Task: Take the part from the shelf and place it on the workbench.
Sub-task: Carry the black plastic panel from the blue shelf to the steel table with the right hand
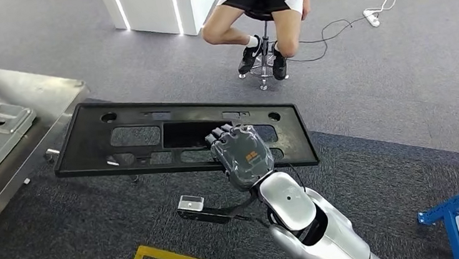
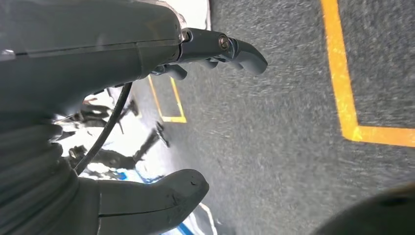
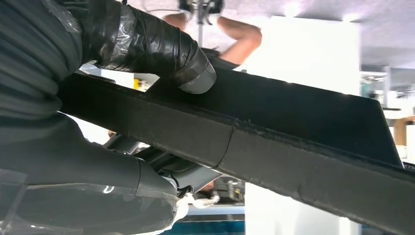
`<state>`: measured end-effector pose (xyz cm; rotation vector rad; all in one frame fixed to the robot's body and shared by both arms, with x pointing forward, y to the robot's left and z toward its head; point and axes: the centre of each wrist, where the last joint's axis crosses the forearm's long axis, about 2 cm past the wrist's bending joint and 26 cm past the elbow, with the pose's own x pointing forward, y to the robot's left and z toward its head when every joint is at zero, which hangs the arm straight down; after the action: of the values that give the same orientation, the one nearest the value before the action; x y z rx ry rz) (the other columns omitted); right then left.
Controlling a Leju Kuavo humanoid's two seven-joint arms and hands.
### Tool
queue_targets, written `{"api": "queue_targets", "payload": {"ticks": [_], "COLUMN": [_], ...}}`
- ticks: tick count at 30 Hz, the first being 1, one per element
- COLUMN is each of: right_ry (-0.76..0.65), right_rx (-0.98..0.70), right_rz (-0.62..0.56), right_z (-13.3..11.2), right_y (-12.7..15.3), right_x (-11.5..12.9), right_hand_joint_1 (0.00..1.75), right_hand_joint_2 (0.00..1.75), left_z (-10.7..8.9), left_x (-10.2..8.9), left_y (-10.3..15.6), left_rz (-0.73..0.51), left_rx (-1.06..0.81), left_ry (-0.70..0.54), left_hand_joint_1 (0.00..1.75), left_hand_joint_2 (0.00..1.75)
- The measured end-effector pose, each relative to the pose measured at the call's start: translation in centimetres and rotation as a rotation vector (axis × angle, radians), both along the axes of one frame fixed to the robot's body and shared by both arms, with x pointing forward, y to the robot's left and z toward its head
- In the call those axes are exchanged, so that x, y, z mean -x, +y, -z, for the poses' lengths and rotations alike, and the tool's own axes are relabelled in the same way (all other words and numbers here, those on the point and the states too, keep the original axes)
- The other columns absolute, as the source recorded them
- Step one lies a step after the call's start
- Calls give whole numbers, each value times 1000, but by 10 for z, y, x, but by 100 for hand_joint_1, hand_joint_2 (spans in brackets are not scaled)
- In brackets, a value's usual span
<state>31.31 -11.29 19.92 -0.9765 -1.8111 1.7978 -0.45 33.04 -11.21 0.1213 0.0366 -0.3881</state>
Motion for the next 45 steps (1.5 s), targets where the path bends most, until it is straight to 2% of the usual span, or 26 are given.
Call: {"api": "queue_targets", "payload": {"ticks": [18,27,33,41,45], "right_ry": [3,0,-3,16,12], "right_rx": [14,16,0,2,1], "right_rz": [14,-1,-30,-24,-34], "right_z": [6,4,-8,-4,-11], "right_y": [-4,-4,2,1,1], "right_x": [4,2,-3,-3,-8], "right_hand_joint_1": [175,175,175,175,175], "right_hand_joint_2": [175,175,175,175,175], "left_z": [0,0,0,0,0], "left_x": [3,1,1,0,-1], "left_y": [3,3,4,4,3], "left_rz": [14,-3,-31,-32,-47], "left_rx": [-7,-6,-11,-13,-10], "left_ry": [0,-18,-16,-14,-18], "left_hand_joint_1": [0,0,0,0,0], "left_hand_joint_2": [175,175,175,175,175]}}
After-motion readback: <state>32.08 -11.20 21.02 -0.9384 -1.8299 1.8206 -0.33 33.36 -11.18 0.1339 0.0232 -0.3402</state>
